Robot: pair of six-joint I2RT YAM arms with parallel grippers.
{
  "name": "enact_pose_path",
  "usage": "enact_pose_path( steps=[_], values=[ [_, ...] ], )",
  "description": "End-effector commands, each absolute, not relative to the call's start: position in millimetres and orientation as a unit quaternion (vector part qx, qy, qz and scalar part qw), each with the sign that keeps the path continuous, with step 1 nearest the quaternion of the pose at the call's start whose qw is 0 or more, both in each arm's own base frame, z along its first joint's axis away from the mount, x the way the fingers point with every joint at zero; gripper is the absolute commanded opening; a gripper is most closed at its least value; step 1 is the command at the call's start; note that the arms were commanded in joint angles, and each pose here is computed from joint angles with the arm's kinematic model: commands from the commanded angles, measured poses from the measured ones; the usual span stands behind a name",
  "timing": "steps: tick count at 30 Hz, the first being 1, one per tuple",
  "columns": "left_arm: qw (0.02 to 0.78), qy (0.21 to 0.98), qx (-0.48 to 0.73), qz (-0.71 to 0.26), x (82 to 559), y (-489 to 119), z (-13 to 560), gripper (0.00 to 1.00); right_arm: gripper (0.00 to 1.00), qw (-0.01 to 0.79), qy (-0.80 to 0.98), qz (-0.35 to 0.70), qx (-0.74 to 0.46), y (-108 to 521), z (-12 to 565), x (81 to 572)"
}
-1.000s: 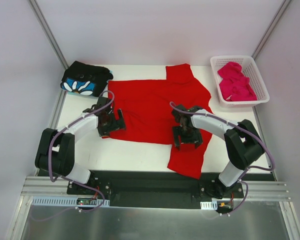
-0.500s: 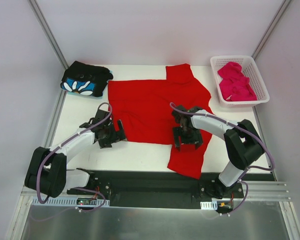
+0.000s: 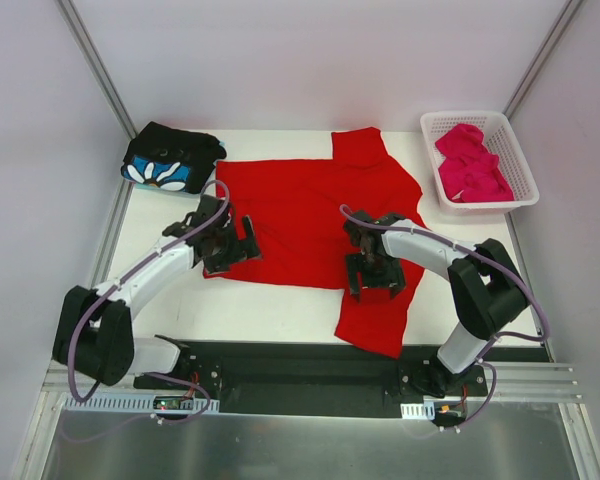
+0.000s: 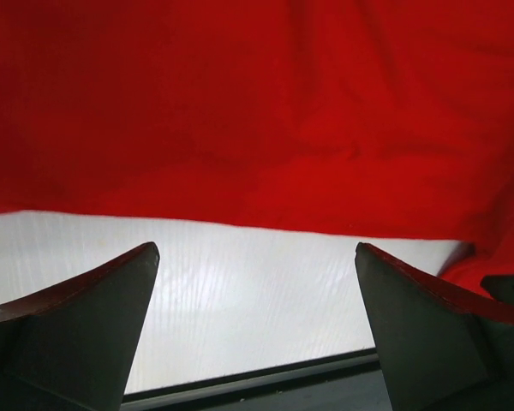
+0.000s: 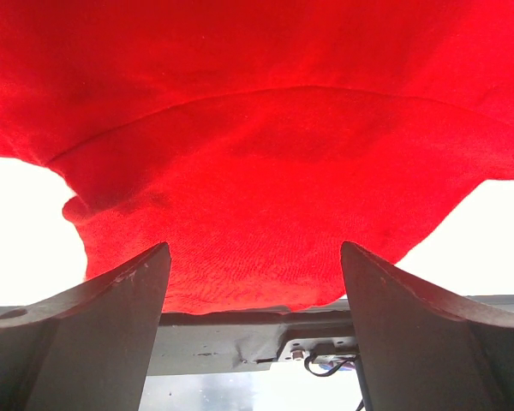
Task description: Fold and stack the t-shirts
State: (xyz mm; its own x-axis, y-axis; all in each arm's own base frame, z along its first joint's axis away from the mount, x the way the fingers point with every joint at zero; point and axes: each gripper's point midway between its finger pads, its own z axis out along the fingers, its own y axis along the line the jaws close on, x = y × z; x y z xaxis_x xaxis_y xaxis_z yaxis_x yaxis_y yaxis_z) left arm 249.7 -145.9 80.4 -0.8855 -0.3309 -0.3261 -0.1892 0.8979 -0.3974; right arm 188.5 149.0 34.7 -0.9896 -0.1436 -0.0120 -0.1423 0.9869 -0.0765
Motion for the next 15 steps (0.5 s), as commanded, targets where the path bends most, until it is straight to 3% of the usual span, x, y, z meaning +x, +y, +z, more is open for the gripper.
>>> enact_pose_path(
  steps=[1, 7, 15],
  values=[
    [0.197, 0.962, -0.127, -0.143, 271, -141, 68, 0.99, 0.84, 0.019, 0.997, -0.043, -0.069, 146, 41, 188],
    [0.164, 0.968, -0.135, -0.136, 272, -139, 31, 0.99, 0.84, 0.012, 0.997, -0.041, -0.07, 146, 36, 186],
    [0.13, 0.967, -0.152, -0.158, 236, -143, 10, 0.99, 0.84, 0.01, 0.997, -0.044, -0.07, 145, 35, 188]
  ],
)
